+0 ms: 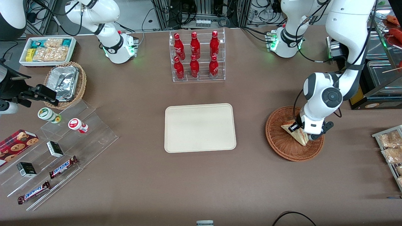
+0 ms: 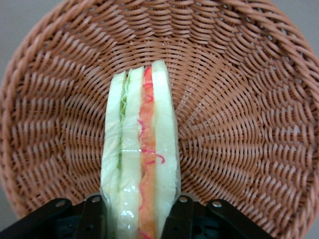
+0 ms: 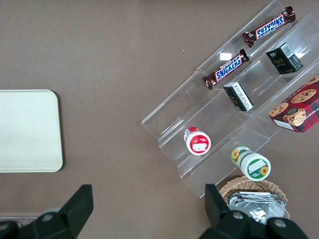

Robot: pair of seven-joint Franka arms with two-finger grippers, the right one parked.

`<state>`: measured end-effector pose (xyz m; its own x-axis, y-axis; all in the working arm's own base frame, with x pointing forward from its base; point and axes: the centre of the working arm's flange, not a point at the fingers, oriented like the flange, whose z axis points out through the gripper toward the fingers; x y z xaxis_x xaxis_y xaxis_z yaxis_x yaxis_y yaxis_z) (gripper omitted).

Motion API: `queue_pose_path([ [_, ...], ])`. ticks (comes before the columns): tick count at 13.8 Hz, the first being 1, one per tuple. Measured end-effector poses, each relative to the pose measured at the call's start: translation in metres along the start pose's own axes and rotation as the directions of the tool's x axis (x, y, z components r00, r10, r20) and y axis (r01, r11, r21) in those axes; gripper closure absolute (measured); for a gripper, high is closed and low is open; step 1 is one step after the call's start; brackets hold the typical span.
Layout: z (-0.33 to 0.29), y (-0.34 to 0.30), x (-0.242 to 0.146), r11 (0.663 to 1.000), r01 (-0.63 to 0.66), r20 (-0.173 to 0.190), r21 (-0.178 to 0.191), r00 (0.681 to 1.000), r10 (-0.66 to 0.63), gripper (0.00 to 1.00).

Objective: Place sandwich from basket to tray
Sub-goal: 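Close the left gripper on the sandwich and lift it, then carry the held sandwich over to the cream tray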

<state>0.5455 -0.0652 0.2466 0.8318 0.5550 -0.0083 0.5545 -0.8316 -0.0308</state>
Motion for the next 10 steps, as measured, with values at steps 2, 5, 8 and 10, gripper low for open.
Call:
queue_pose_path([
  [2, -0.031, 0.012, -0.001, 1.0, -0.018, 0.02, 0.024, 1.0, 0.017, 0.67],
  [5, -0.087, 0.046, -0.013, 0.998, -0.056, 0.022, 0.035, 0.998, 0.055, 0.68],
  [8, -0.134, 0.089, -0.033, 0.994, -0.097, 0.025, 0.045, 0.995, 0.096, 0.68],
  [10, -0.157, 0.123, -0.053, 0.989, -0.146, 0.012, 0.035, 0.989, 0.145, 0.68],
])
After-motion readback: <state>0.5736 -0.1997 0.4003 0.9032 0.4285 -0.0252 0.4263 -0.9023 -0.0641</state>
